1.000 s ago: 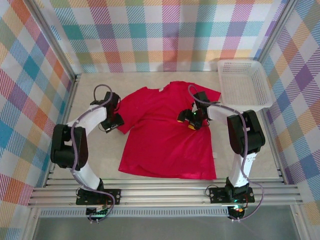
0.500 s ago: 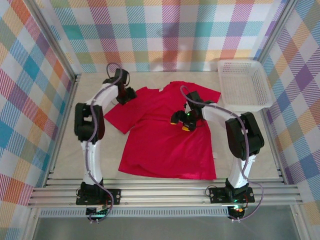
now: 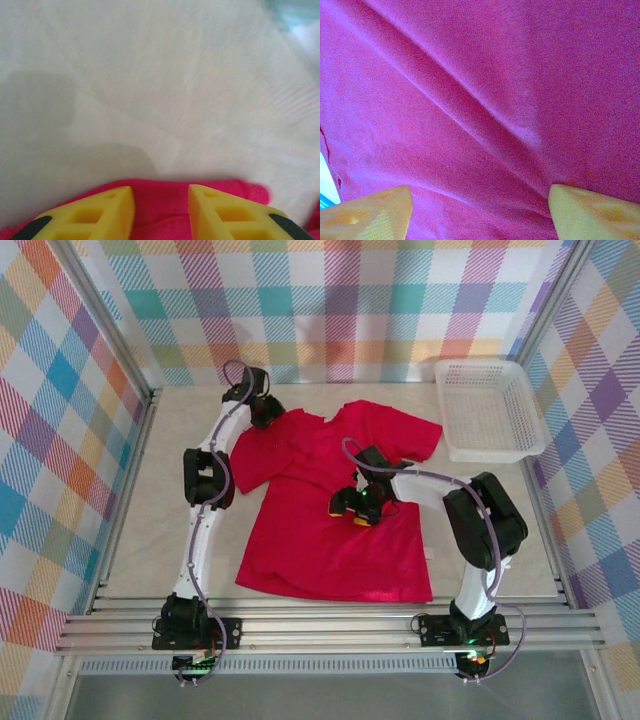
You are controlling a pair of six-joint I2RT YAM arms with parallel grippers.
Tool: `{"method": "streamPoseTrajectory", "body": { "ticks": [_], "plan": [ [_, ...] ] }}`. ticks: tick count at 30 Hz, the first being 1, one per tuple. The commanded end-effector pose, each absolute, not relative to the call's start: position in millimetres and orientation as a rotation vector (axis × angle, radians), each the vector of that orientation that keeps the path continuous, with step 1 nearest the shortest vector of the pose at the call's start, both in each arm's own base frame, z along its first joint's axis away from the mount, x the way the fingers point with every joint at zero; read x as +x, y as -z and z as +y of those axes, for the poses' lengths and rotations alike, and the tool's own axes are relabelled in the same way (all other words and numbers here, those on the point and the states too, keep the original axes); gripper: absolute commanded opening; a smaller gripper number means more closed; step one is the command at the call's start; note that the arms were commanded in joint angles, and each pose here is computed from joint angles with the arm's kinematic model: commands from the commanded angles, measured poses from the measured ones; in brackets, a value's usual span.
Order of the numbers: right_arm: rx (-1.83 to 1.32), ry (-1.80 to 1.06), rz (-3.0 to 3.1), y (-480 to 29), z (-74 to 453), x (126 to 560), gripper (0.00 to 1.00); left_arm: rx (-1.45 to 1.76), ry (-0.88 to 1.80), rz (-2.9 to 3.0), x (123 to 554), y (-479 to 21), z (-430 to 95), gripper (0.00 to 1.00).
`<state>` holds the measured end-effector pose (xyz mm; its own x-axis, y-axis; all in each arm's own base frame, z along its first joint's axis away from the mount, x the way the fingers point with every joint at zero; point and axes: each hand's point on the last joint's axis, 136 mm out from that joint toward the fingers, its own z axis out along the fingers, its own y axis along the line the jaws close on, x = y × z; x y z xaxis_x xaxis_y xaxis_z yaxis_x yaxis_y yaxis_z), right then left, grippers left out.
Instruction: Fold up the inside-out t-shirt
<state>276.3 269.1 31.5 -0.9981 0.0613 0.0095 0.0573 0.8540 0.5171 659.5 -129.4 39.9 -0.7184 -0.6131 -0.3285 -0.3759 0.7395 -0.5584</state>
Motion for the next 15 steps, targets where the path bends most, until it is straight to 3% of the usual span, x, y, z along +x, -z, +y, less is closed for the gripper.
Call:
{"method": "streamPoseTrajectory", "body": {
  "ticks": [1, 5, 9, 15],
  "plan": [
    [0.14, -0.767, 3.159, -12, 258, 239, 0.74, -0.935, 0.66, 2.454, 660, 23, -115, 0.34],
    [0.082, -0.82, 3.084, -33, 269, 250, 0.75, -0.911, 0.745, 2.355, 681, 1, -120, 0.34],
    [-0.019, -0.828, 2.924, -65, 284, 287, 0.77, -0.803, 0.799, 2.267, 693, -59, -123, 0.4],
    [-0.143, -0.743, 2.684, -121, 308, 371, 0.79, -0.596, 0.671, 2.351, 651, -150, -124, 0.48]
  ]
}}
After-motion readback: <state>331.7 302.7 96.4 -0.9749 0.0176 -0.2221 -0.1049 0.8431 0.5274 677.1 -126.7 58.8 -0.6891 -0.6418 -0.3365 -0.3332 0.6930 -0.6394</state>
